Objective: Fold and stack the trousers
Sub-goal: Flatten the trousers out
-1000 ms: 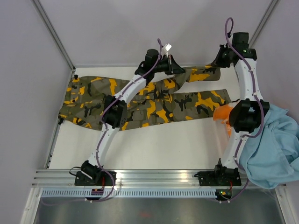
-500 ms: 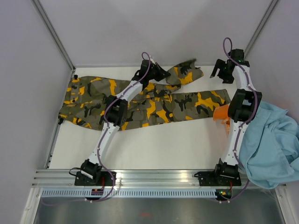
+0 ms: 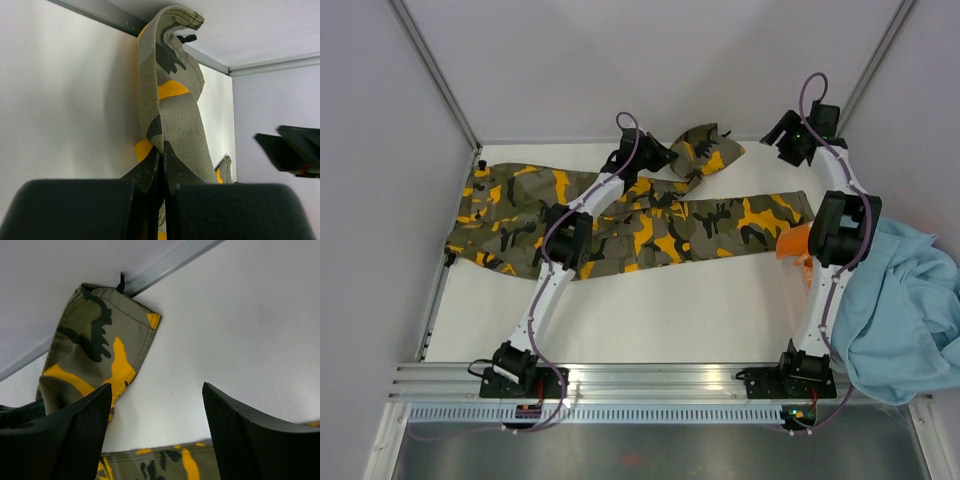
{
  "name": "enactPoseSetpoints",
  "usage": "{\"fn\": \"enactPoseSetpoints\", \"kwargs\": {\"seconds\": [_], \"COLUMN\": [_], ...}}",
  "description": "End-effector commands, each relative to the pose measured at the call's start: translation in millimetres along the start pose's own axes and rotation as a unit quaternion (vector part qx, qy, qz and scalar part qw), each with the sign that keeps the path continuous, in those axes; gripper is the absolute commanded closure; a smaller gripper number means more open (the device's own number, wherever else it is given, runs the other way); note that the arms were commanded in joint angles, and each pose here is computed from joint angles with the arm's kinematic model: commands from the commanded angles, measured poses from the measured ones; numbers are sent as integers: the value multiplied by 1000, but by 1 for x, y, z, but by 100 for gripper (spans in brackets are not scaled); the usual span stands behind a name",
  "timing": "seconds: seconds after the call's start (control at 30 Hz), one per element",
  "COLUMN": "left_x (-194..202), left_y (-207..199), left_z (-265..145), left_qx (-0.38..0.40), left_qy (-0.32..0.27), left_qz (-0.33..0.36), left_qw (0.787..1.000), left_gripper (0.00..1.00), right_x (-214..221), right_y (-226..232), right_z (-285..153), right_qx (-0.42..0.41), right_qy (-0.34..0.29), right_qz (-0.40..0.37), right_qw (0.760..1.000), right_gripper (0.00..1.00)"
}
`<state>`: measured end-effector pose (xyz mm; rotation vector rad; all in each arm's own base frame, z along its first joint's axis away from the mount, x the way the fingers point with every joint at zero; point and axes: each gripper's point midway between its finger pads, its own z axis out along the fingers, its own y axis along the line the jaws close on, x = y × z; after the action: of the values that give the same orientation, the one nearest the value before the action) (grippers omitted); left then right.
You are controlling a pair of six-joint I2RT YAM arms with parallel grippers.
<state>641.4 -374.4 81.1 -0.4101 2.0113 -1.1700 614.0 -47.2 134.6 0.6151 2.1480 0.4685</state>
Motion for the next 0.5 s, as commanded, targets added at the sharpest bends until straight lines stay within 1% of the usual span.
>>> {"fn": "enactPoseSetpoints", "kwargs": {"seconds": [0.0, 0.03, 0.07, 0.1, 0.17, 0.23, 0.27, 0.33, 0.47], "left_x": [5, 6, 6, 8, 9, 10, 11, 12, 13], "left_y": [-6, -8, -10, -10, -12, -13, -13, -13, -21], "left_z": [2, 2, 2, 2, 1, 1, 0, 0, -2], "left_qx": [16, 17, 20, 21, 23, 23, 23, 24, 42], "left_qy": [1, 3, 3, 6, 8, 10, 11, 13, 18], "left_qz": [11, 13, 15, 16, 18, 19, 20, 21, 14], "left_qw": [1000, 1000, 1000, 1000, 1000, 999, 999, 999, 999], "left_gripper": [98, 98, 98, 98, 98, 98, 98, 98, 97], "right_x": [38, 40, 57, 63, 80, 86, 99, 108, 121], "right_y": [28, 35, 39, 41, 47, 53, 52, 53, 58], "right_z": [35, 38, 44, 47, 54, 59, 63, 70, 80], "right_qx": [-46, -58, -58, -56, -48, -52, -52, -57, -60], "right_qy": [30, 26, 39, 42, 49, 48, 57, 56, 58], "right_qz": [98, 109, 119, 131, 131, 143, 150, 176, 193], "right_qw": [994, 992, 990, 989, 989, 987, 986, 981, 978], "right_gripper": [20, 20, 20, 20, 19, 19, 19, 20, 23]}}
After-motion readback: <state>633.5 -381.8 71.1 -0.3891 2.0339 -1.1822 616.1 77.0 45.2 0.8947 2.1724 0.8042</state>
